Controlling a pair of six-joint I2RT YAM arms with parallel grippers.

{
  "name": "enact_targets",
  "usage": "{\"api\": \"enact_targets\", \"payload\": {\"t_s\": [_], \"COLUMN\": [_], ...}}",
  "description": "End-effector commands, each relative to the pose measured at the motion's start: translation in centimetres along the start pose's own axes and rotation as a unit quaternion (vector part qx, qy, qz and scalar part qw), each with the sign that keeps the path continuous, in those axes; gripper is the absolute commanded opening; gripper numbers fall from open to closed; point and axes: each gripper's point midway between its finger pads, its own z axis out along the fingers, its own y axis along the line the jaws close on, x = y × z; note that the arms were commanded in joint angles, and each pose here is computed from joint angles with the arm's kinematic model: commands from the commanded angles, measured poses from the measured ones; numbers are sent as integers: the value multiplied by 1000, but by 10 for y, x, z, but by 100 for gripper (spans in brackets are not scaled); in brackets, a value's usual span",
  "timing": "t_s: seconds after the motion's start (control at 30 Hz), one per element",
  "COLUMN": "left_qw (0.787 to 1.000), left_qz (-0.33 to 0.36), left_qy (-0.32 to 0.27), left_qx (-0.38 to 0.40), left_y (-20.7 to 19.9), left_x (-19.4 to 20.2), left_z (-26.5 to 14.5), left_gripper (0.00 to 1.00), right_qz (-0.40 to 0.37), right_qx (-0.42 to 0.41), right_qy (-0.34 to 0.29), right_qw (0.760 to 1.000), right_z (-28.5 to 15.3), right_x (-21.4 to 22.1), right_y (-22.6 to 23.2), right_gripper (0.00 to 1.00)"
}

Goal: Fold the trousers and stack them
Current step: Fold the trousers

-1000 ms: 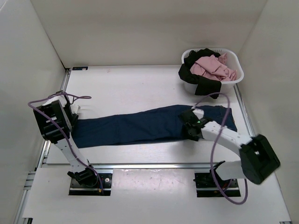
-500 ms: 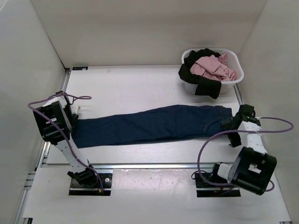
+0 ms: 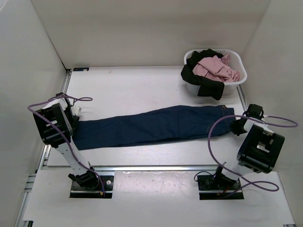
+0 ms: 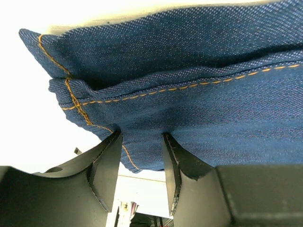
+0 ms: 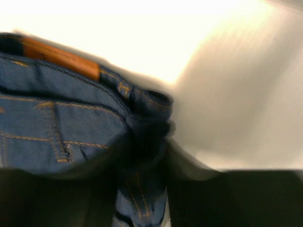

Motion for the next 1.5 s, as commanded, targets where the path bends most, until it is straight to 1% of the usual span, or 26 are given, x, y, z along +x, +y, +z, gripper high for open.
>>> {"api": "enact_targets", "payload": {"t_s": [0.0,0.03,0.07,0.13,0.27,0.33,0.4,0.43,0.47,0.5,0.53,0.57,0.6,0.67,0.7,0.77,0.8,0.83,0.87,0.9,0.93,1.03,1.23,1.27,1.37,1.47], "left_qw": [998,998,998,998,998,998,998,998,998,998,998,998,998,998,998,998,998,998,998,999,999,999,999,999,999,999], "left_qz": [-16,-16,-16,-15,-5,6,8,14,14,9,9,9,9,9,9,9,9,10,9,10,9,9,9,9,6,5], "left_qy": [-56,-61,-56,-52,-56,-57,-58,-57,-57,-57,-59,-59,-59,-60,-60,-60,-60,-55,-53,-48,-51,-50,-47,-47,-43,-39], "left_qx": [14,11,13,16,20,19,19,14,14,14,19,19,19,19,19,19,19,21,16,18,12,6,8,8,10,2], "left_y": [-4,-2,-2,-4,-9,-15,-19,-21,-21,-21,-23,-22,-22,-25,-25,-25,-25,-26,-24,-25,-22,-18,-19,-19,-21,-17], "left_x": [-23,-26,-26,-23,-29,-33,-35,-37,-37,-37,-37,-38,-38,-40,-40,-40,-40,-39,-38,-37,-40,-43,-47,-47,-45,-44], "left_z": [4,2,3,3,-1,-2,-3,-4,-4,-4,-4,-6,-6,-7,-7,-7,-7,-4,-4,-1,-3,-5,-7,-7,-7,-9], "left_gripper": [51,51,51,51,51,51,51,51,51,51,51,51,51,51,51,51,51,51,51,51,51,51,51,51,51,51], "right_qz": [14,14,14,20,25,-10,-68,-114,-143,-178,-247,-283,-344,-378,-430,-435,-469,-495,-490,-519,-545,-556,-566,-576,-591,-574], "right_qx": [7,6,6,16,17,39,27,32,32,30,1,-2,-50,-69,-116,-149,-172,-165,-195,-217,-203,-218,-207,-208,-217,-237], "right_qy": [34,33,33,30,-48,-87,-137,-140,-179,-190,-196,-199,-204,-237,-232,-236,-229,-219,-219,-217,-224,-219,-197,-193,-212,-254], "right_qw": [999,999,999,999,998,995,988,983,973,965,949,938,915,892,865,856,835,824,821,798,782,771,773,767,747,742], "right_z": [29,30,30,30,5,-14,-48,-63,-84,-95,-113,-125,-148,-177,-196,-217,-231,-222,-242,-255,-245,-255,-221,-219,-230,-258], "right_x": [22,19,19,16,-26,-46,-77,-69,-84,-79,-52,-35,8,43,97,145,184,216,238,273,299,356,408,416,434,433], "right_y": [-12,-9,-9,-15,-13,-16,11,23,42,54,83,91,123,138,152,170,170,173,190,187,188,194,191,188,183,190], "right_gripper": [23,14,0,0,0,0,0,0,0,0,0,0,0,0,0,0,0,0,0,0,0,0,0,0,0,0]}}
